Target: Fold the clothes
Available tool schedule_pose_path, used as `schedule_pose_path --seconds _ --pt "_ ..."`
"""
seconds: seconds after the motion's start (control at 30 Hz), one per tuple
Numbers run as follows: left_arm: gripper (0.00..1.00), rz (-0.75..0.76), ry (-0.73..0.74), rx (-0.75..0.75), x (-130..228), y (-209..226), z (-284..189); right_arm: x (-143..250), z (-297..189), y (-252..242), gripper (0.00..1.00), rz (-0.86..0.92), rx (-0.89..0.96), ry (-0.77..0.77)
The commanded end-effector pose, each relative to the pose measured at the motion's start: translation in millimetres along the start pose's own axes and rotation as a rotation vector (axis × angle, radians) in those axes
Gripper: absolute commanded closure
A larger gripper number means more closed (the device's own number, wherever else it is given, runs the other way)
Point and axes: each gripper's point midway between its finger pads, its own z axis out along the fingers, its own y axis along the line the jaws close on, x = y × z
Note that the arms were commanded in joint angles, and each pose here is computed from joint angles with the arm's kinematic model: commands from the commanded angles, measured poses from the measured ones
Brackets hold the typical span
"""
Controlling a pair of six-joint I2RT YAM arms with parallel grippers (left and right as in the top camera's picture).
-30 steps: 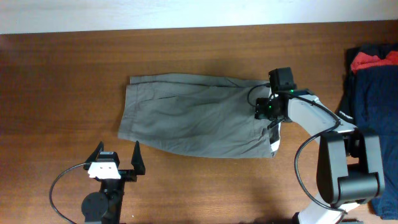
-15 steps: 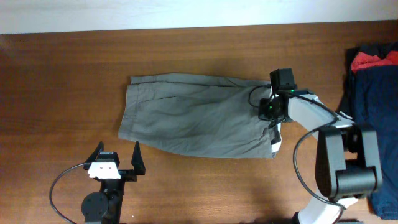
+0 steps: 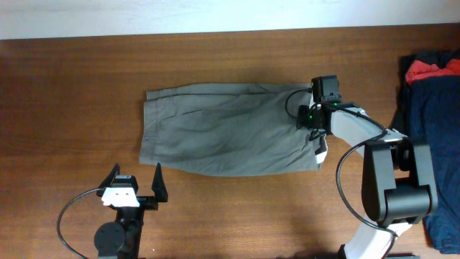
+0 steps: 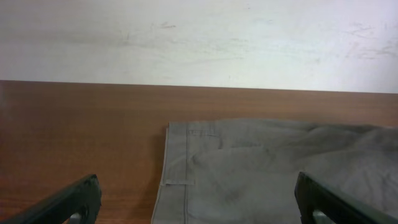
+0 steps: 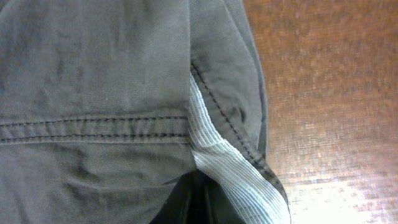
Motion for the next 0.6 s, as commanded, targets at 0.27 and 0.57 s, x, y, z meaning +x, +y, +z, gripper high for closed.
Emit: schedule_pose_path --seconds 0.27,0.57 --pt "0.01 0.019 -0.002 -0.012 1 3 0 -6 11 -32 0.96 0.046 0.163 -0.049" --pt "0.01 0.019 -0.002 -0.012 1 3 0 -1 10 -36 0.77 0.059 0.187 -0.031"
